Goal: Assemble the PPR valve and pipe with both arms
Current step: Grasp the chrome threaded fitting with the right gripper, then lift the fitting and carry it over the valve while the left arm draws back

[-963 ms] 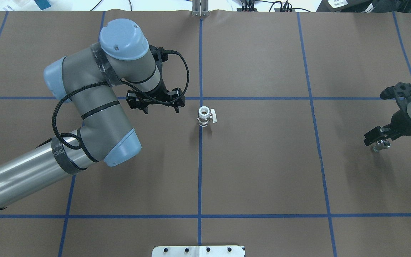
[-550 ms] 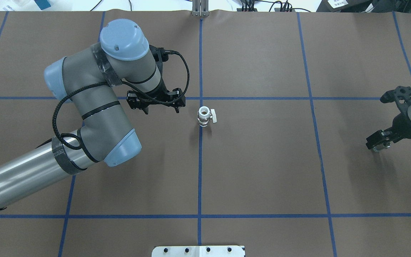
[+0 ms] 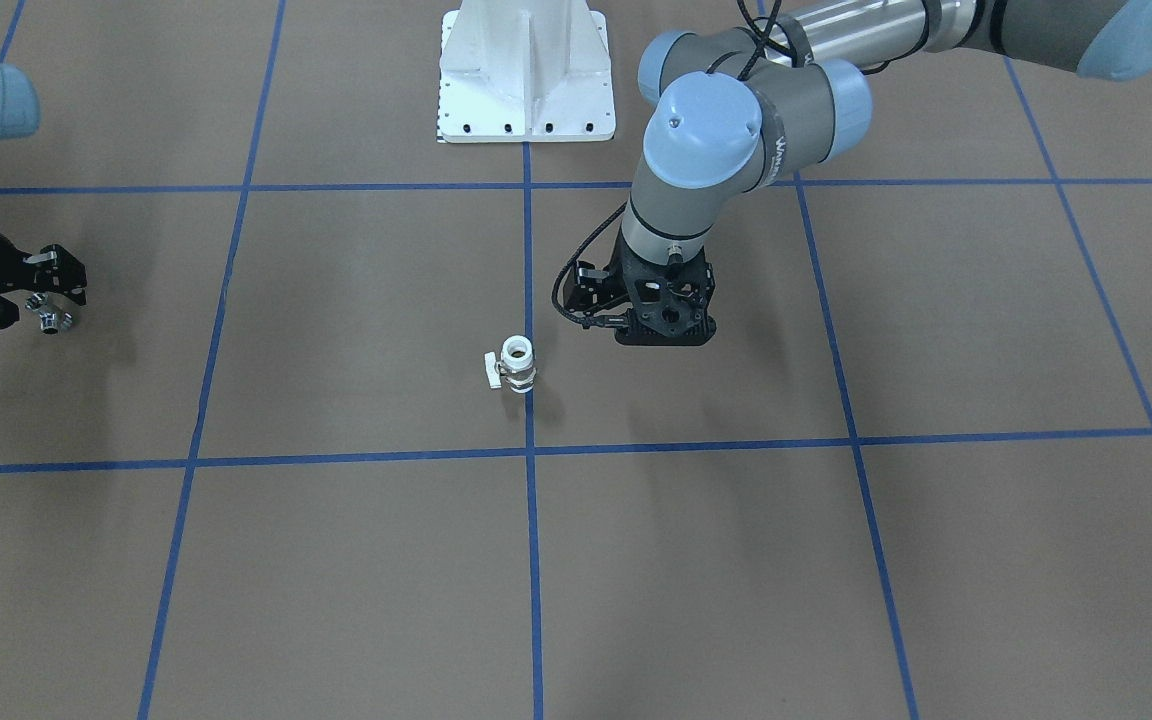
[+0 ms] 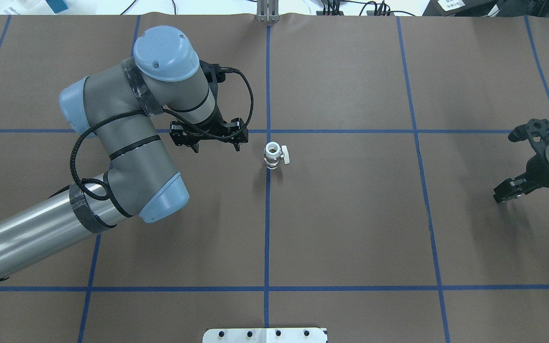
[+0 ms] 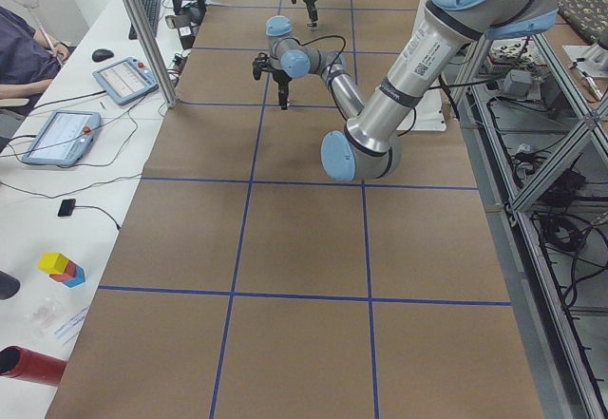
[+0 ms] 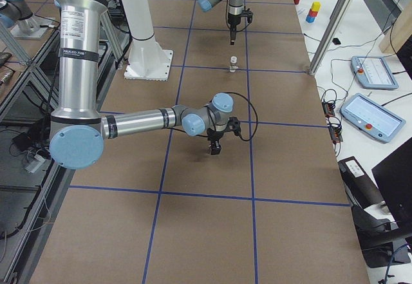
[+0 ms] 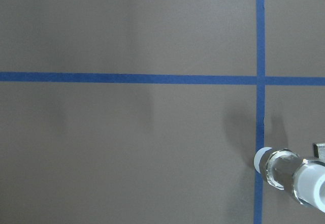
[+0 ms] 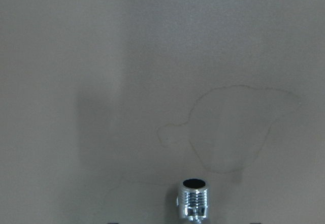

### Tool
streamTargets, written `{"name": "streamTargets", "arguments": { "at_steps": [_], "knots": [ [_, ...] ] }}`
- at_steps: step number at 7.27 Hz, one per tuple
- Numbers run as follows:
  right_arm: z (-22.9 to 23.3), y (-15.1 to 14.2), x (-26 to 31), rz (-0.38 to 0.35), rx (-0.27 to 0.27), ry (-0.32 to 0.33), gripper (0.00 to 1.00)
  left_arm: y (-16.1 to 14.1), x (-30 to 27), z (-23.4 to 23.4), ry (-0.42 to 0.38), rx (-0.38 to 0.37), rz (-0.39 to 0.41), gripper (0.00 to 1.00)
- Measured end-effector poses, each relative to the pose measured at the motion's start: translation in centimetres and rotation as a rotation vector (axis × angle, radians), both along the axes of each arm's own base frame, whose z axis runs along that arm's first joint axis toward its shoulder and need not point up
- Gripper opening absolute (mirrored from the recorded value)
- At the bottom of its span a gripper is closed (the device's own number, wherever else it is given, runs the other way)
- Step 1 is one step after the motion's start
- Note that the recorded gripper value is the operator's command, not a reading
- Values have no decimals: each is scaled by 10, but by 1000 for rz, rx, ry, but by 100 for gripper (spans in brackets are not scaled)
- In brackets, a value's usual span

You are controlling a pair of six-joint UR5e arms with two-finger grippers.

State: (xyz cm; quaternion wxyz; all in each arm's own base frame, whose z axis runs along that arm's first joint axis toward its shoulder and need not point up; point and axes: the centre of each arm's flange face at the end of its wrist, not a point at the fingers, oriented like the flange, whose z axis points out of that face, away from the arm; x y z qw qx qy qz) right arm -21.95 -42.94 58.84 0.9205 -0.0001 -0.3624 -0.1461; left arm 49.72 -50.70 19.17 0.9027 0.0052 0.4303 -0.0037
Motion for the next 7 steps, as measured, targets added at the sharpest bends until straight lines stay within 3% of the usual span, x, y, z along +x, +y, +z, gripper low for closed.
{"name": "streamTargets", "arguments": {
  "at_steps": [1, 3, 4, 6, 7],
  "knots": [
    [3, 0, 0, -14, 9, 1, 50, 0, 0, 0, 0, 0, 0, 100],
    [5, -1, -1, -31, 20, 1, 50, 0, 0, 1, 0, 0, 0, 100],
    [6, -1, -1, -37, 24, 0, 40, 0, 0, 1, 0, 0, 0, 100],
    [6, -1, 0, -40, 25, -2, 1, 0, 0, 1, 0, 0, 0, 100],
    [5, -1, 0, -39, 26, -4, 0, 0, 0, 1, 0, 0, 0, 100]
  ]
}}
